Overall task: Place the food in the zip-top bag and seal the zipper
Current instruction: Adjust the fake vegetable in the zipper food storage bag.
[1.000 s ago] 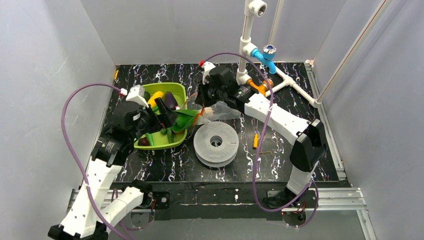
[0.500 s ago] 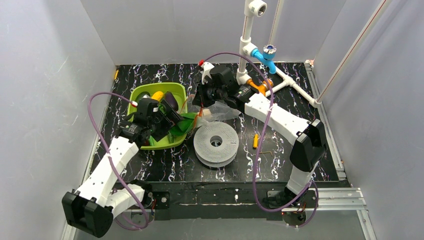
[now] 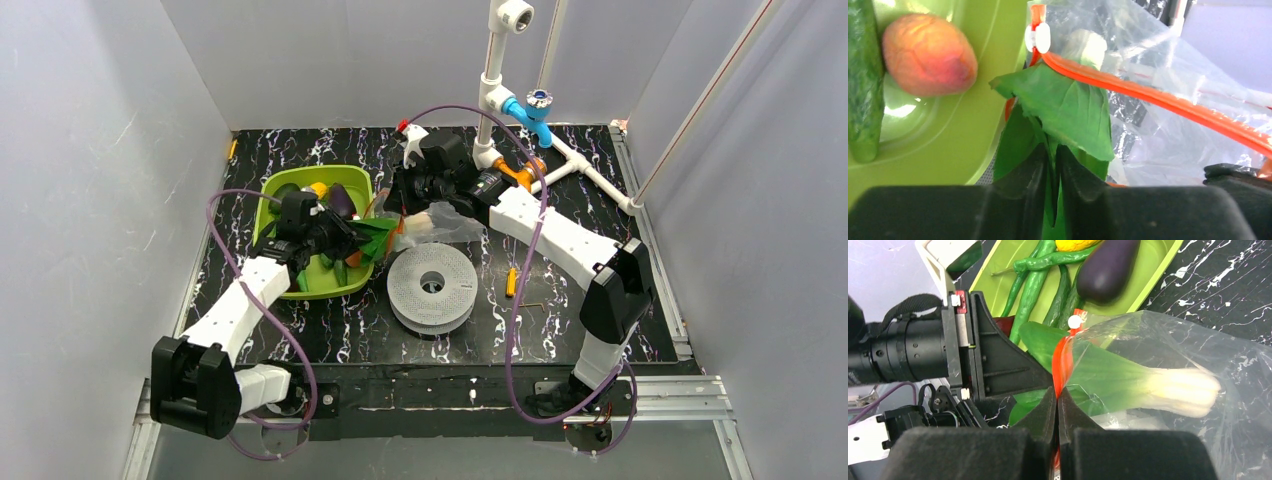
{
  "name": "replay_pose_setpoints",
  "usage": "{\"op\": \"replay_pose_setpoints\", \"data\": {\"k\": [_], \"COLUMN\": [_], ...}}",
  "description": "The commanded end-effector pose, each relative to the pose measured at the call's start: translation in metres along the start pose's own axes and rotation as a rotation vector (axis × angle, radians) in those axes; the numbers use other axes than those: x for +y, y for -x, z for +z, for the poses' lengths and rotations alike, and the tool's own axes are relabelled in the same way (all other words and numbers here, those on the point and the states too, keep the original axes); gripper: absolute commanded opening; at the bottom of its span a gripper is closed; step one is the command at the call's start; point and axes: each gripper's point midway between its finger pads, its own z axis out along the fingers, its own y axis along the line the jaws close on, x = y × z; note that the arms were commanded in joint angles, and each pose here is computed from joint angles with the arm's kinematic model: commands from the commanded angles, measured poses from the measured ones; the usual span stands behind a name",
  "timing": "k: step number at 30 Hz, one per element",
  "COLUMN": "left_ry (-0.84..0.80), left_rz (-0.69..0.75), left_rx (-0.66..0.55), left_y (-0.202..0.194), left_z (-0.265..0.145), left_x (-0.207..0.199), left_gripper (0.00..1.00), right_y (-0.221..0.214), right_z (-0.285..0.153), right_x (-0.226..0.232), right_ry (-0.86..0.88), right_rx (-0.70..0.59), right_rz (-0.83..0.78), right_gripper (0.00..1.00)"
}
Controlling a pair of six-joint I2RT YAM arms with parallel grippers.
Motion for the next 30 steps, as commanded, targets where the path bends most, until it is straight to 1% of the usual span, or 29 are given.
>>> {"op": "replay_pose_setpoints", "data": {"k": [1, 2, 8, 10, 13, 16, 20, 23, 25, 30], "left_ry": [-0.215, -0.239, -0.387, -0.429, -0.447, -0.442, -0.425, -0.434, -0.445, -0.425], "left_rz": [0.042, 0.045, 0.049, 0.052, 0.064, 0.043, -0.001, -0.017, 0.016, 0.189], "left_rx": [0.052, 0.049, 0.003, -0.042, -0.158, -0.212, -0.165, -0.13, -0.136, -0.215], "left_y": [0.008, 0.009, 0.015, 0.019, 0.034, 0.045, 0.044, 0.045, 0.047, 0.054], "left_z": [-0.014, -0.018, -0.051, -0.067, -0.085, -0.079, -0.048, -0.039, -0.042, -0.061], "left_x": [-0.048, -0.055, -0.091, -0.1, -0.107, -0.106, -0.096, -0.097, -0.103, -0.106], "left_gripper": [0.02, 0.0, 0.0, 0.0, 0.0, 0.0, 0.0, 0.0, 0.0, 0.0], "right_y": [0.033, 0.034, 0.039, 0.04, 0.044, 0.05, 0.06, 0.064, 0.065, 0.063], "right_z": [-0.022, -0.022, -0.025, -0.025, -0.028, -0.031, -0.035, -0.036, -0.036, -0.035], "right_x": [0.021, 0.021, 0.027, 0.028, 0.034, 0.041, 0.049, 0.045, 0.043, 0.044], "right_ry": [0.063, 0.064, 0.097, 0.118, 0.165, 0.211, 0.267, 0.261, 0.264, 0.271], "right_rx": [-0.109, -0.11, -0.118, -0.119, -0.118, -0.124, -0.132, -0.128, -0.125, -0.1], "right_rz": [-0.022, -0.022, 0.004, 0.025, 0.062, 0.099, 0.144, 0.162, 0.165, 0.164], "right_gripper": [0.01, 0.01, 0.01, 0.01, 0.01, 0.01, 0.01, 0.01, 0.01, 0.01]}}
